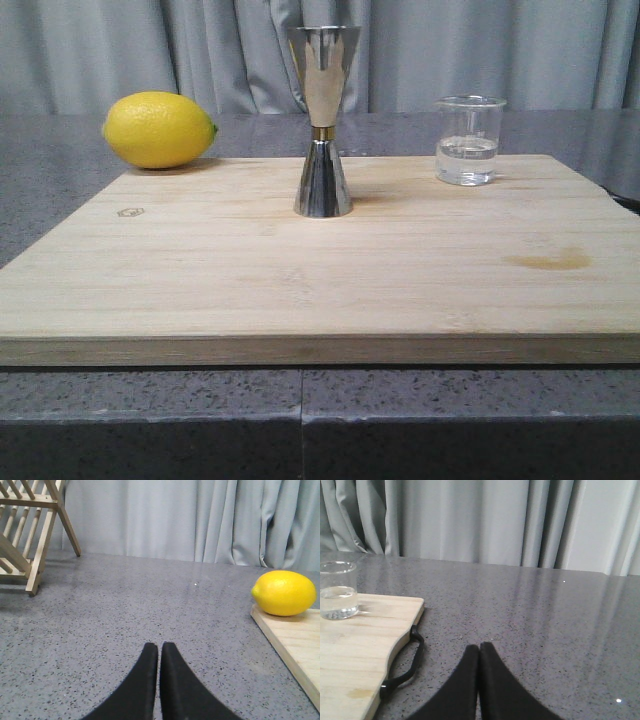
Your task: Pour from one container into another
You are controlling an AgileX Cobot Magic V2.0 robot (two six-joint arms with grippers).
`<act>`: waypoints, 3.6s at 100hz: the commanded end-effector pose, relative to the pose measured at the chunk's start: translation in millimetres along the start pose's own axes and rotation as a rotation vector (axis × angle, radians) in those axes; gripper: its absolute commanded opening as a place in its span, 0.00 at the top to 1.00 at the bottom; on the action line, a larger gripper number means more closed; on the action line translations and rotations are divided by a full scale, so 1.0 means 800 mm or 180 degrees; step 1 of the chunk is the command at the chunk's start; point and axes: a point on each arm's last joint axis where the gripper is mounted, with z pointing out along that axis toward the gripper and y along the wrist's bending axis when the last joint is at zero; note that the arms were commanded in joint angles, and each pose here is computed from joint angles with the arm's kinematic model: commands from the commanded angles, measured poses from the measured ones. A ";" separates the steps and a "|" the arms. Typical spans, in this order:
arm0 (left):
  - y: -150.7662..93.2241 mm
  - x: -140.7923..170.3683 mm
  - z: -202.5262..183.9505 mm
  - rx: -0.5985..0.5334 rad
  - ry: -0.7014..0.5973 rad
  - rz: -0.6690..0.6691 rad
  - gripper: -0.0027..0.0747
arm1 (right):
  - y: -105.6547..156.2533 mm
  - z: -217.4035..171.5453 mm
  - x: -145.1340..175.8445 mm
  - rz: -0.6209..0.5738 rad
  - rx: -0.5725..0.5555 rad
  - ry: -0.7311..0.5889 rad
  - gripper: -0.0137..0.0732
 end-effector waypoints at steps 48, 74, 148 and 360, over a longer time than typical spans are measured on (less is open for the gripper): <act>0.000 0.002 -0.001 0.0025 -0.0223 -0.0021 0.99 | -0.001 -0.002 -0.006 -0.0009 0.0058 -0.0252 0.93; 0.000 0.002 -0.001 0.0025 -0.0223 -0.0021 0.99 | -0.001 -0.002 -0.006 -0.0009 0.0058 -0.0252 0.93; 0.000 0.002 -0.001 0.0025 -0.0223 -0.0021 0.99 | -0.001 -0.002 -0.006 -0.0009 0.0060 -0.0266 0.93; 0.000 -0.001 -0.001 0.0038 -0.0301 -0.0223 0.99 | -0.002 -0.002 -0.007 0.0050 0.0062 -0.0281 0.93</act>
